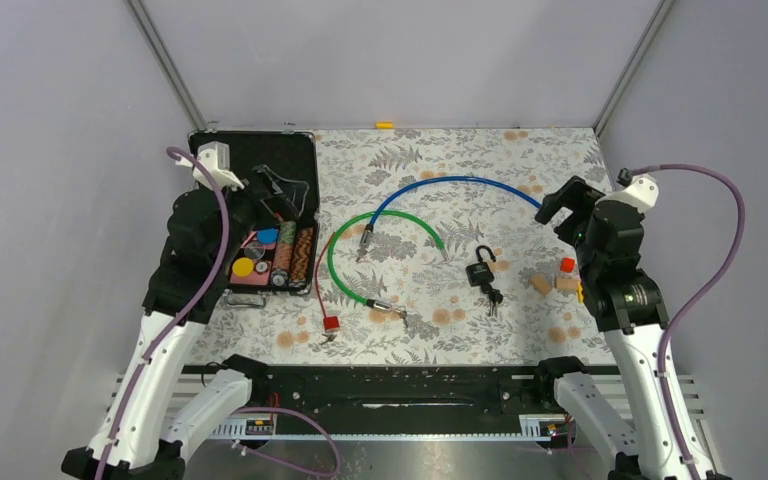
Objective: Lock with the key
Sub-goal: Pick up the lock from the center of the board.
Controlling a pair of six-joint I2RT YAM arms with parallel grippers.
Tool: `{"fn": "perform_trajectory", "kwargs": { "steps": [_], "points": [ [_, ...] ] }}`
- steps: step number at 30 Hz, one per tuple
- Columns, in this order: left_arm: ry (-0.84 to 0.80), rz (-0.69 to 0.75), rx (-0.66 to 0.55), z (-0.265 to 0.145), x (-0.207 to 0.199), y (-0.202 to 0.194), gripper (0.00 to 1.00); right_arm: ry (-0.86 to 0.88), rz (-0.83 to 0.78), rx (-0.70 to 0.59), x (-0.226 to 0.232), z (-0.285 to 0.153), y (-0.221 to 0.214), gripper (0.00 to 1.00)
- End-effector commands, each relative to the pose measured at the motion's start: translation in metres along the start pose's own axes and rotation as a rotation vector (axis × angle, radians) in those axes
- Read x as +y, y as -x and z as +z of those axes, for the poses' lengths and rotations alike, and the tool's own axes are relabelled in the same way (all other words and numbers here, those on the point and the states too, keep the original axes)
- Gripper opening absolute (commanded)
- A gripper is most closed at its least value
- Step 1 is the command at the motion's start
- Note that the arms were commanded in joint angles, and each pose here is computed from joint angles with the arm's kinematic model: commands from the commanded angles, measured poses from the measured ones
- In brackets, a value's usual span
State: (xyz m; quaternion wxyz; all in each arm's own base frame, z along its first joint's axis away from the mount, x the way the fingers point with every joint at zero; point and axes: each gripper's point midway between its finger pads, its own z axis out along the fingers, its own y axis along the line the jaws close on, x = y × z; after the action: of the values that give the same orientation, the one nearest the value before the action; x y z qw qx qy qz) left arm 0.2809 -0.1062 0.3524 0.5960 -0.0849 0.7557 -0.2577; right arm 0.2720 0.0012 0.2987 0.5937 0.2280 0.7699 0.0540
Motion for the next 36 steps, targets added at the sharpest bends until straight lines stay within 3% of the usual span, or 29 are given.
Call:
{"fn": "perform_trajectory", "kwargs": {
  "steps": [1,4,9,13,18,26,36],
  "points": [
    [-0.022,0.032,-0.056,-0.012,-0.004,0.013,0.99,0.076,0.036,0.017,0.022,0.011,-0.001,0.99],
    [0.017,0.009,-0.068,-0.014,0.009,0.004,0.99,0.107,0.021,0.082,0.027,0.019,-0.019,0.99],
    [-0.276,0.025,-0.004,-0.013,-0.031,-0.027,0.99,0.155,0.021,0.289,0.033,0.034,-0.080,0.98],
    [-0.413,-0.062,0.122,-0.001,-0.047,-0.062,0.99,0.148,0.019,0.497,0.030,0.044,-0.135,0.91],
    [-0.448,-0.084,0.305,0.015,-0.053,-0.109,0.99,0.178,-0.021,0.699,0.031,0.038,-0.184,0.89],
    [-0.408,-0.084,0.372,0.029,-0.047,-0.133,0.99,0.105,-0.178,0.836,0.016,0.032,-0.231,0.89],
    [-0.310,-0.044,0.377,0.034,-0.027,-0.139,0.99,-0.054,-0.364,0.932,0.009,0.069,-0.267,0.83]
  ]
}}
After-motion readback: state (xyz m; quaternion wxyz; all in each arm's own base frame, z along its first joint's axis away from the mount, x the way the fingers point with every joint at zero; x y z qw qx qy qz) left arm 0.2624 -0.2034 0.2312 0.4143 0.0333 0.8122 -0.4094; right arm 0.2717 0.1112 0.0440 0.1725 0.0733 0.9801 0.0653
